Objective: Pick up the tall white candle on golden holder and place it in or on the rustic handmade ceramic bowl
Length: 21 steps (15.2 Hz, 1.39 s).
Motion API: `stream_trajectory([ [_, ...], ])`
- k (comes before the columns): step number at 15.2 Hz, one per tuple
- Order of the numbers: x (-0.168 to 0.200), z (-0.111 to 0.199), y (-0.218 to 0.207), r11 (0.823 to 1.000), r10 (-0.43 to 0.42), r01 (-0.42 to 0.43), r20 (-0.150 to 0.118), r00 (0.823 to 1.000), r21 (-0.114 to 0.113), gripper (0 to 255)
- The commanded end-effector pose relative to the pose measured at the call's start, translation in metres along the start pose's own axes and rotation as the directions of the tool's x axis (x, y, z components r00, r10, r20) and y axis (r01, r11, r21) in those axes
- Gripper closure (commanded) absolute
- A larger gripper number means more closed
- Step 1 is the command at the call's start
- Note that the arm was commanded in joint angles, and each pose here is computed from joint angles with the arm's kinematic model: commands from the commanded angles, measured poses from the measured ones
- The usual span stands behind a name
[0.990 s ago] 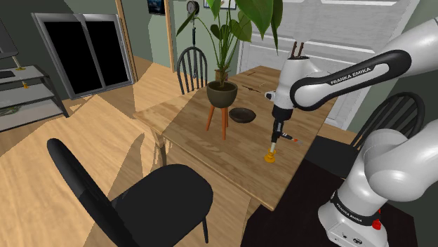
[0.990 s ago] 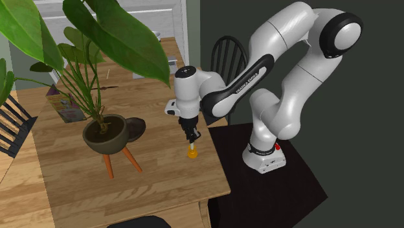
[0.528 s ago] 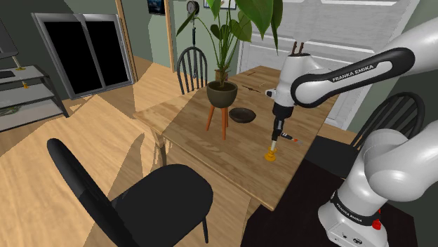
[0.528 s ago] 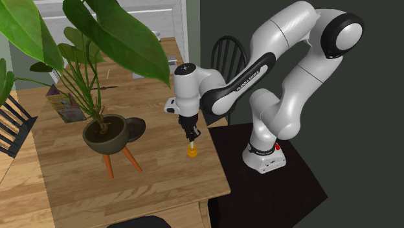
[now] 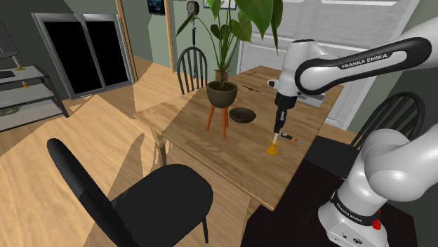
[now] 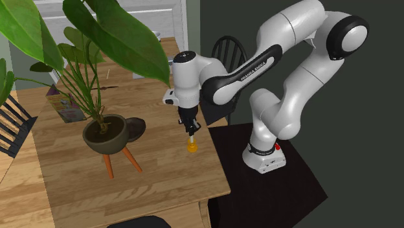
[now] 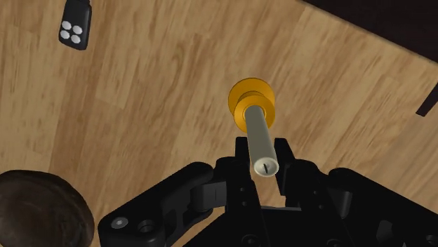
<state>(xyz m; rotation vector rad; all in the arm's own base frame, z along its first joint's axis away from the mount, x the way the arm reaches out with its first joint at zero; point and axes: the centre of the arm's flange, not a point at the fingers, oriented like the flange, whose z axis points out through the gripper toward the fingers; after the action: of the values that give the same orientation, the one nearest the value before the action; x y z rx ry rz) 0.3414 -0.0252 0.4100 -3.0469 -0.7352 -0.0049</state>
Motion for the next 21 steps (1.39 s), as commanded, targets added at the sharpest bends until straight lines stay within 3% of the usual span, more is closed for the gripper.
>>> stream_trajectory([
  [1,0.000,-0.011,0.001,1.000,0.000,0.000,0.001,1.000,0.000,255],
  [13,0.000,-0.070,0.000,1.000,0.000,0.000,0.001,1.000,0.000,255],
  [21,0.056,-0.086,0.088,1.000,0.000,0.000,0.001,1.000,0.000,255],
])
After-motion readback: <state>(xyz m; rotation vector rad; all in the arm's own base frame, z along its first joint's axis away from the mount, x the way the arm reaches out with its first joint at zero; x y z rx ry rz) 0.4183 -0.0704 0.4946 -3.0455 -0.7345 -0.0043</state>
